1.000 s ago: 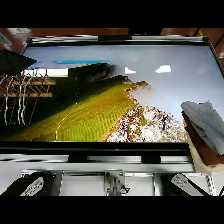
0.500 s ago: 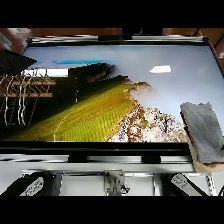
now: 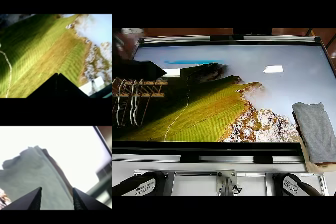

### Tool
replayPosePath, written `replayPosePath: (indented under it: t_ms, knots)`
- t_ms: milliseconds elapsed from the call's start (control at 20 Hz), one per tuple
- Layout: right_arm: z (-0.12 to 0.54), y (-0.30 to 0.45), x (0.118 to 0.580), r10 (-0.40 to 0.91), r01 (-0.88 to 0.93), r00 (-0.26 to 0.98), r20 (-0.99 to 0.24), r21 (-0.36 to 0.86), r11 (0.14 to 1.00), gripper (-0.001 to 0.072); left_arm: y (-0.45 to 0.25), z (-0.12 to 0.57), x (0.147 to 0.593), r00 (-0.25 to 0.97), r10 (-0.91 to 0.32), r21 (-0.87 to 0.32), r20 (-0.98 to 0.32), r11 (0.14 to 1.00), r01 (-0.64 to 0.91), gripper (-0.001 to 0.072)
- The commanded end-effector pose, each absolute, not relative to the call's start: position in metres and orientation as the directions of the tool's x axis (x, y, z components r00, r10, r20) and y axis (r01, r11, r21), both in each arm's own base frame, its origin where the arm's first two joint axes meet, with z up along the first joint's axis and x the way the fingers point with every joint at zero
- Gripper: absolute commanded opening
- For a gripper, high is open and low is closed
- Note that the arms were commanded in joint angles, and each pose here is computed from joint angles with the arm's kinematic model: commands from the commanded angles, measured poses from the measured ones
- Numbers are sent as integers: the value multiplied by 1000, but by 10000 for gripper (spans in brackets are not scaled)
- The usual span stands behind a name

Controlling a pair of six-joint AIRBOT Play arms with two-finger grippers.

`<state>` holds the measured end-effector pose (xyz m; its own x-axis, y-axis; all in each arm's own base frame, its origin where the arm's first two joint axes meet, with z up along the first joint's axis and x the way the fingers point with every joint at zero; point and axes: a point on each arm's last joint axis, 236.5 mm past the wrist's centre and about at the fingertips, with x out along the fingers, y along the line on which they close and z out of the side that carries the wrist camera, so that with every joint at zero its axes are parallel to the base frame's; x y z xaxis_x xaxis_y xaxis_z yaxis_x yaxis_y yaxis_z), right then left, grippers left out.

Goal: Fold the shirts.

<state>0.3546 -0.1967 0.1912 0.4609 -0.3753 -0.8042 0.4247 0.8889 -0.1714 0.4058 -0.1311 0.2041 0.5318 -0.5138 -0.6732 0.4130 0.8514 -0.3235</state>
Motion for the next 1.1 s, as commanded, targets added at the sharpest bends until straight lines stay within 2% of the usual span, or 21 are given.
replayPosePath:
  t_ms: [0, 50, 100, 150, 200, 300, 1050]
  knots:
    - [180, -48, 427, -148, 122, 562, -814, -95, 988, 585, -104, 102, 408, 350, -130, -6, -928, 943, 334, 28]
    - [147, -17, 419, -104, 52, 449, -888, -91, 995, 586, -98, 80, 396, 248, -2, 92, -969, 925, 368, 31]
    - [116, 7, 407, -66, -7, 322, -944, -72, 997, 585, -102, 66, 388, 179, 61, 130, -982, 906, 403, 138]
    - [94, 25, 395, -32, -44, 215, -976, -43, 998, 585, -117, 54, 385, 146, 47, 106, -988, 900, 422, 417]
    - [80, 36, 385, -7, -61, 135, -991, -16, 998, 586, -133, 47, 384, 131, 12, 69, -991, 898, 435, 492]
    - [69, 42, 377, 9, -69, 64, -998, 5, 998, 585, -147, 40, 384, 122, -18, 40, -992, 892, 451, 492]
    - [69, 39, 377, -2, -66, 65, -998, -6, 998, 585, -146, 41, 391, 149, -27, 42, -989, 895, 443, 478]
